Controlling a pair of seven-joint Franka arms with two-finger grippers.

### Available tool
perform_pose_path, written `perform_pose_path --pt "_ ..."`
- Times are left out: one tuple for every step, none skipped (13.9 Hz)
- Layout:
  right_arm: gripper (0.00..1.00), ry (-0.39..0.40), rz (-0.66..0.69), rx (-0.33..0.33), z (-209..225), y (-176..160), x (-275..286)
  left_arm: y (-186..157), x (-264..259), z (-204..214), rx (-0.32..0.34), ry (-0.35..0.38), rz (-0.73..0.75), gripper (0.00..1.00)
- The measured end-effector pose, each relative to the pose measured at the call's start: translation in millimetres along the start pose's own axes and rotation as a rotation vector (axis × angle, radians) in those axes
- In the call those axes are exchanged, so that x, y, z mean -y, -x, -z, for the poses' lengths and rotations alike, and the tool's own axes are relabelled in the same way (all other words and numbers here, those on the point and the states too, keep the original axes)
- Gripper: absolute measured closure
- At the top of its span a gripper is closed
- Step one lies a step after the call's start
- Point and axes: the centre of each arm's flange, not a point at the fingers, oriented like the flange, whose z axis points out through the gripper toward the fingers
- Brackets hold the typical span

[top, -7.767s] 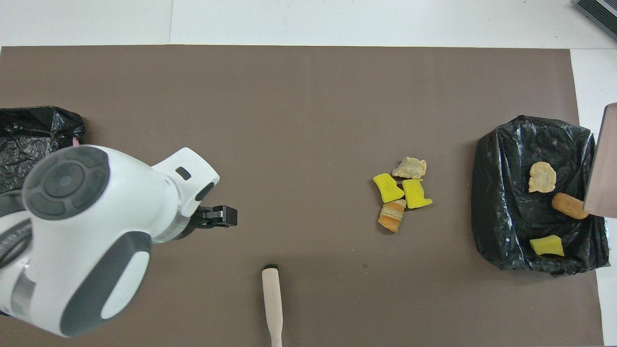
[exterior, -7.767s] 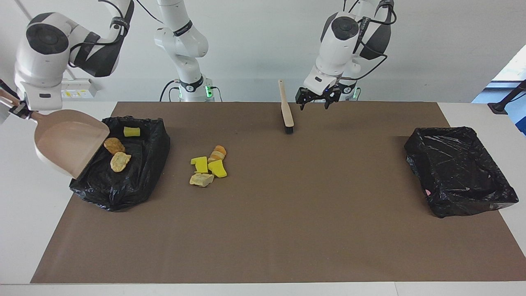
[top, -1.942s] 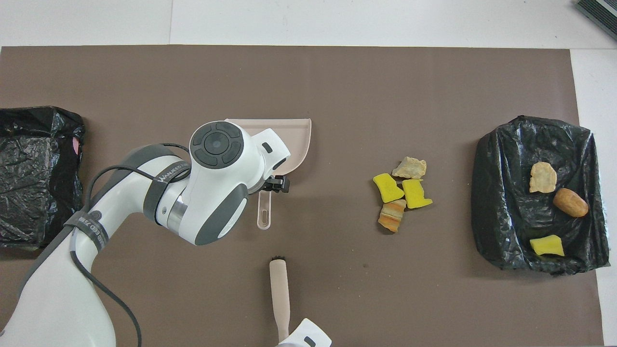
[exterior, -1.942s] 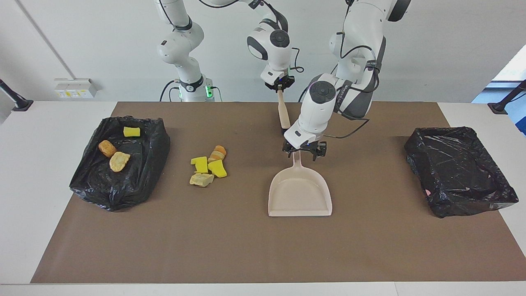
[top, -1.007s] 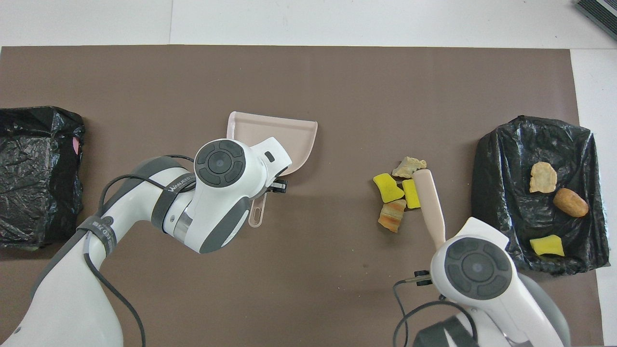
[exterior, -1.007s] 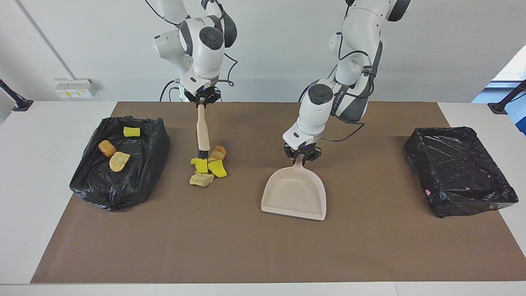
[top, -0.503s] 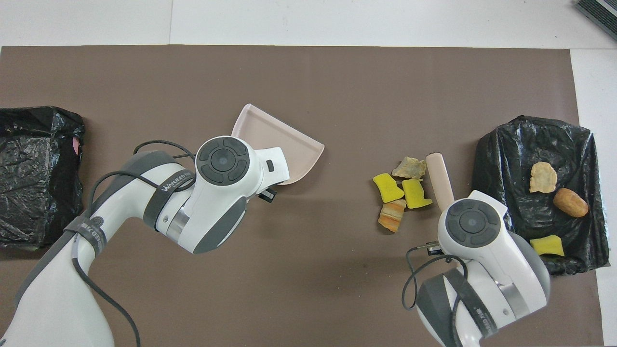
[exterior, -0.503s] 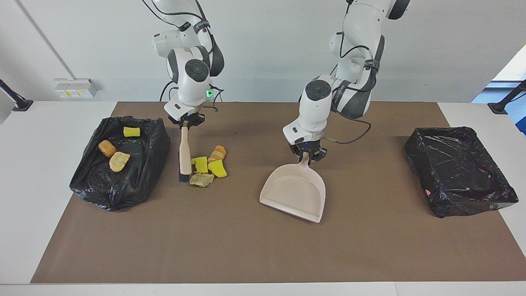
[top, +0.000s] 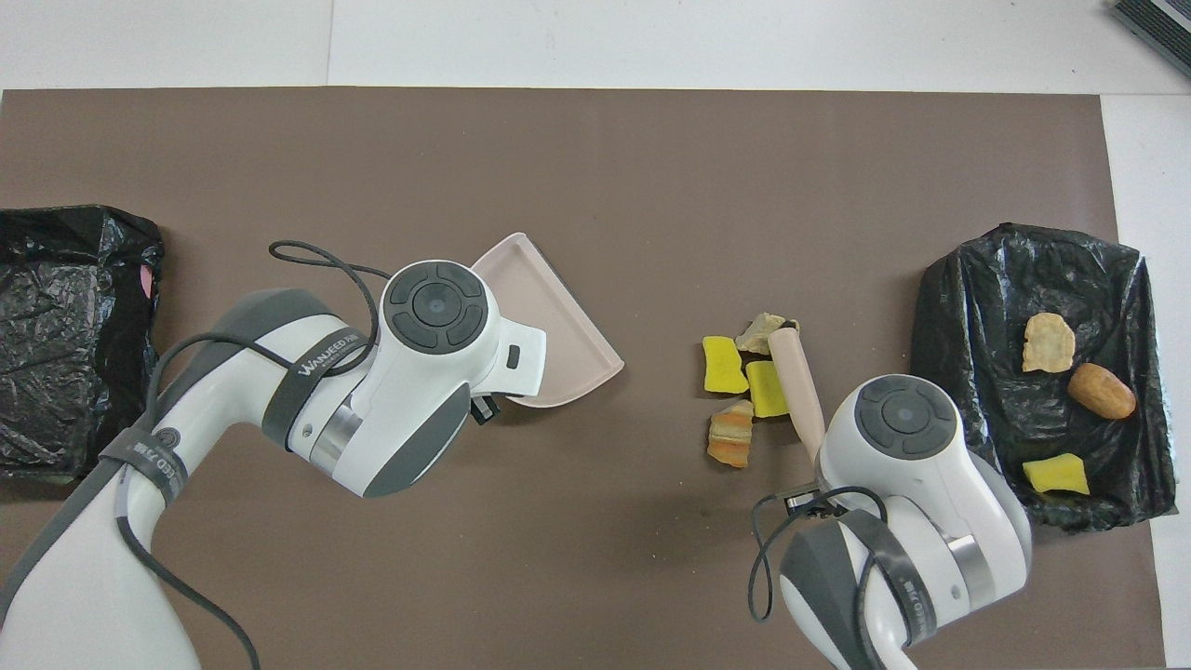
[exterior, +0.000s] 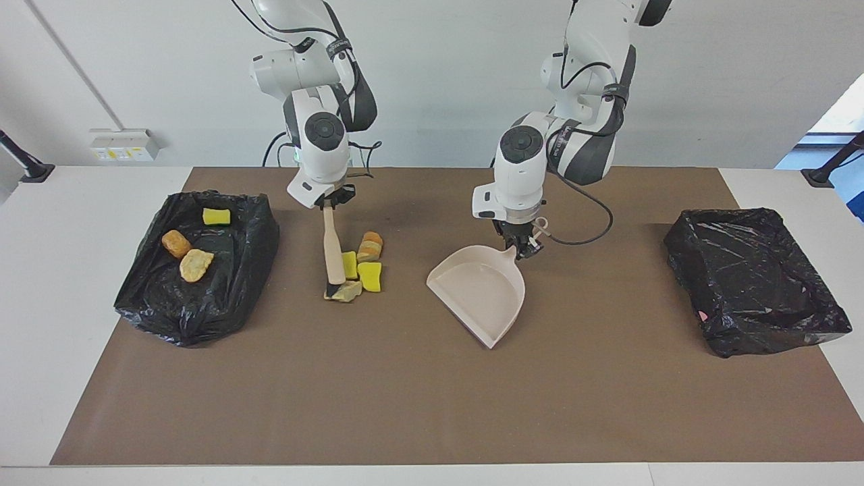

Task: Sweep and dump trash in bin
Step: 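Sweep the remaining trash toward the dustpan with the brush in the right gripper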

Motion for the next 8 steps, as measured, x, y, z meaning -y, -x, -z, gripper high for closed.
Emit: perform_pose_path --pt "0.74 -0.033 -0.003 0.005 0.9 1.1 7.6 -0.2 -5.4 0.7 0.010 0.003 -0.044 0.68" --pt "0.74 -0.071 -0.010 0.008 3.5 1.5 14.5 -0.3 -12.9 0.8 0.021 0.004 -0.075 0.68" --pt "0.74 -0.099 -0.013 0.012 7.9 0.6 20.3 0.5 -21.6 0.1 0.033 0.005 -0.097 0.68" --pt "0.74 -0.114 -0.017 0.015 15.3 -1.6 24.4 2.0 -31.6 -1.6 0.044 0.003 -0.118 0.68" --pt "0.74 -0.124 -0.030 0.011 25.7 -5.3 26.1 4.3 -42.4 -3.4 0.057 -0.002 -0.136 0.68" --pt "0.74 -0.132 -0.050 0.010 37.6 -8.4 26.1 7.3 -51.6 -4.8 0.069 -0.007 -0.149 0.68" --pt "0.74 -0.133 -0.073 0.019 48.6 -9.5 23.8 10.3 -58.9 -6.5 0.078 -0.011 -0.159 0.68" --pt "0.74 -0.130 -0.097 0.022 57.1 -10.1 18.8 12.5 -64.7 -7.4 0.083 -0.014 -0.167 0.68"
